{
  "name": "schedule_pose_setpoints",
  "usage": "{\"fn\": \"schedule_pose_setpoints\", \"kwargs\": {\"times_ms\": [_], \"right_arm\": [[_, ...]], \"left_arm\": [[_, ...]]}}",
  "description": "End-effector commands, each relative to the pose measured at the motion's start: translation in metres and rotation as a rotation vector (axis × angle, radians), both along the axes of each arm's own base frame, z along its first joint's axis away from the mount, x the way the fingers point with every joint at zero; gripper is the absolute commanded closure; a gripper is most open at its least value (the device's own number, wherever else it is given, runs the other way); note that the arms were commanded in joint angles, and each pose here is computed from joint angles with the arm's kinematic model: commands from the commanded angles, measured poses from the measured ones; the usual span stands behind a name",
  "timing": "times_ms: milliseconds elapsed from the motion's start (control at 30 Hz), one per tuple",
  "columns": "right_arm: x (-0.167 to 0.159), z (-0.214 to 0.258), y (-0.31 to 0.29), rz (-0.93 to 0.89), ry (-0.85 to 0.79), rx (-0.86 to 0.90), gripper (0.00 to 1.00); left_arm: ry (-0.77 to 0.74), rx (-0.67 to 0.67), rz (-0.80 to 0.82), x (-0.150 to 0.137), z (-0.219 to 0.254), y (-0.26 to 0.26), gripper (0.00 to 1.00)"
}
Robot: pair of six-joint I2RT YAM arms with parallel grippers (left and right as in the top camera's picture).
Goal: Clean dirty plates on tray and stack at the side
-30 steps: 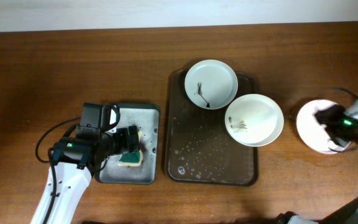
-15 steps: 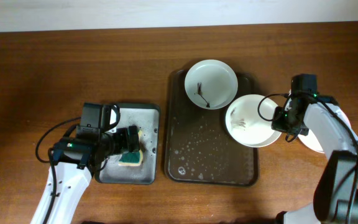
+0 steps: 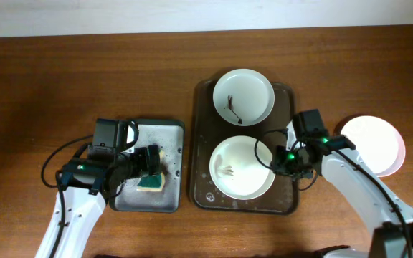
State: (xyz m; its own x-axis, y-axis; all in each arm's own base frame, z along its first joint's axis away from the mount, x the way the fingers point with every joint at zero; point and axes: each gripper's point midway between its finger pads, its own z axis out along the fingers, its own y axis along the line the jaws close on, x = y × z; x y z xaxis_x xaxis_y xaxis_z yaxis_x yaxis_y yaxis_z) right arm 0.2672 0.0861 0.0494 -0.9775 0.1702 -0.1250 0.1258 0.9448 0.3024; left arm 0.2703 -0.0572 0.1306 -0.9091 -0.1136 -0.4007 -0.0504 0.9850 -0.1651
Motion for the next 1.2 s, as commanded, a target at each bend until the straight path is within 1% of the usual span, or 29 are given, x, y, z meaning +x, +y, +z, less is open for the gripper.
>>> {"fn": "schedule_pose_setpoints", "kwargs": {"times_ms": [0, 67, 100, 133, 167, 200, 233, 267, 300, 367, 433, 467, 567, 600, 633, 667, 700, 733, 800, 833, 867, 933, 967, 1000, 1033, 1067, 1100, 1133, 1167], "right_arm": [[0.025, 0.082, 0.002, 0.114, -0.284, -0.019, 0.68], [0.013, 0.117, 0.006, 0.164, -0.406, -0.019, 0.68], [0.002, 0.131, 0.01, 0.2, -0.453, -0.015, 0.65], [-0.005, 0.136, 0.013, 0.214, -0.461, -0.01, 0.61], [-0.018, 0.131, 0.017, 0.24, -0.422, -0.009, 0.53], [-0.021, 0.127, 0.018, 0.246, -0.399, -0.011, 0.53], [-0.024, 0.122, 0.017, 0.249, -0.372, -0.014, 0.53], [-0.023, 0.118, 0.018, 0.25, -0.352, -0.017, 0.53], [-0.022, 0.115, 0.018, 0.25, -0.341, -0.018, 0.54], [-0.022, 0.11, 0.018, 0.251, -0.319, -0.021, 0.55], [-0.022, 0.109, 0.018, 0.251, -0.318, -0.021, 0.56], [-0.022, 0.11, 0.018, 0.251, -0.318, -0.021, 0.56], [-0.022, 0.109, 0.018, 0.251, -0.314, -0.022, 0.57], [-0.022, 0.109, 0.018, 0.251, -0.315, -0.021, 0.57], [-0.022, 0.109, 0.018, 0.251, -0.314, -0.022, 0.58], [-0.022, 0.109, 0.018, 0.251, -0.315, -0.021, 0.58], [-0.022, 0.109, 0.018, 0.251, -0.315, -0.021, 0.58], [-0.022, 0.109, 0.018, 0.251, -0.315, -0.021, 0.58], [-0.022, 0.109, 0.018, 0.251, -0.315, -0.021, 0.58], [-0.022, 0.109, 0.018, 0.251, -0.315, -0.021, 0.58], [-0.022, 0.109, 0.018, 0.251, -0.315, -0.021, 0.58], [-0.023, 0.109, 0.018, 0.248, -0.312, -0.02, 0.58], [-0.023, 0.109, 0.018, 0.248, -0.309, -0.021, 0.58], [-0.025, 0.107, 0.017, 0.249, -0.3, -0.022, 0.59], [-0.026, 0.107, 0.017, 0.249, -0.295, -0.023, 0.59], [-0.026, 0.107, 0.017, 0.249, -0.295, -0.023, 0.58], [-0.026, 0.107, 0.017, 0.249, -0.295, -0.024, 0.58], [-0.026, 0.106, 0.015, 0.246, -0.295, -0.031, 0.58], [-0.025, 0.105, 0.012, 0.239, -0.291, -0.05, 0.58]], "left_arm": [[-0.015, -0.011, -0.007, 0.001, 0.005, -0.002, 0.0], [0.016, -0.093, -0.048, -0.006, 0.005, -0.017, 0.01], [0.012, -0.102, -0.052, -0.005, 0.005, -0.019, 0.0], [0.009, -0.101, -0.052, -0.003, 0.004, -0.019, 0.01], [0.052, -0.062, -0.048, -0.003, -0.011, -0.016, 0.07], [0.084, -0.037, -0.044, -0.004, -0.022, -0.016, 0.16], [0.133, 0.0, -0.001, -0.007, -0.038, -0.012, 0.21], [0.226, 0.063, 0.109, -0.015, -0.069, -0.005, 0.25], [0.274, 0.072, 0.13, -0.018, -0.088, -0.008, 0.27], [0.384, 0.111, 0.084, -0.026, -0.132, -0.02, 0.48], [0.472, 0.14, 0.1, -0.035, -0.159, -0.02, 0.73], [0.494, 0.15, 0.099, -0.038, -0.166, -0.019, 1.0], [0.479, 0.145, 0.092, -0.029, -0.154, -0.021, 1.0], [0.473, 0.142, 0.092, -0.025, -0.143, -0.023, 0.92], [0.46, 0.14, 0.08, -0.021, -0.129, -0.024, 0.63], [0.433, 0.145, 0.039, -0.016, -0.116, -0.025, 0.38], [0.403, 0.143, 0.005, -0.012, -0.106, -0.026, 0.31], [0.373, 0.154, 0.007, -0.009, -0.1, -0.023, 0.27], [0.331, 0.223, 0.03, -0.001, -0.096, -0.01, 0.28], [0.294, 0.242, 0.04, 0.007, -0.096, -0.007, 0.37], [0.26, 0.238, 0.043, 0.014, -0.097, -0.009, 0.39], [0.225, 0.223, 0.046, 0.019, -0.108, -0.011, 0.49], [0.221, 0.221, 0.047, 0.018, -0.115, -0.011, 0.55], [0.227, 0.222, 0.046, 0.014, -0.127, -0.009, 0.68], [0.244, 0.225, 0.044, 0.009, -0.137, -0.008, 0.75], [0.26, 0.206, 0.037, 0.007, -0.143, -0.012, 0.73], [0.266, 0.182, 0.029, 0.007, -0.146, -0.017, 0.78], [0.268, 0.165, 0.023, 0.007, -0.146, -0.02, 0.94], [0.278, 0.168, 0.023, 0.005, -0.145, -0.019, 1.0]]}}
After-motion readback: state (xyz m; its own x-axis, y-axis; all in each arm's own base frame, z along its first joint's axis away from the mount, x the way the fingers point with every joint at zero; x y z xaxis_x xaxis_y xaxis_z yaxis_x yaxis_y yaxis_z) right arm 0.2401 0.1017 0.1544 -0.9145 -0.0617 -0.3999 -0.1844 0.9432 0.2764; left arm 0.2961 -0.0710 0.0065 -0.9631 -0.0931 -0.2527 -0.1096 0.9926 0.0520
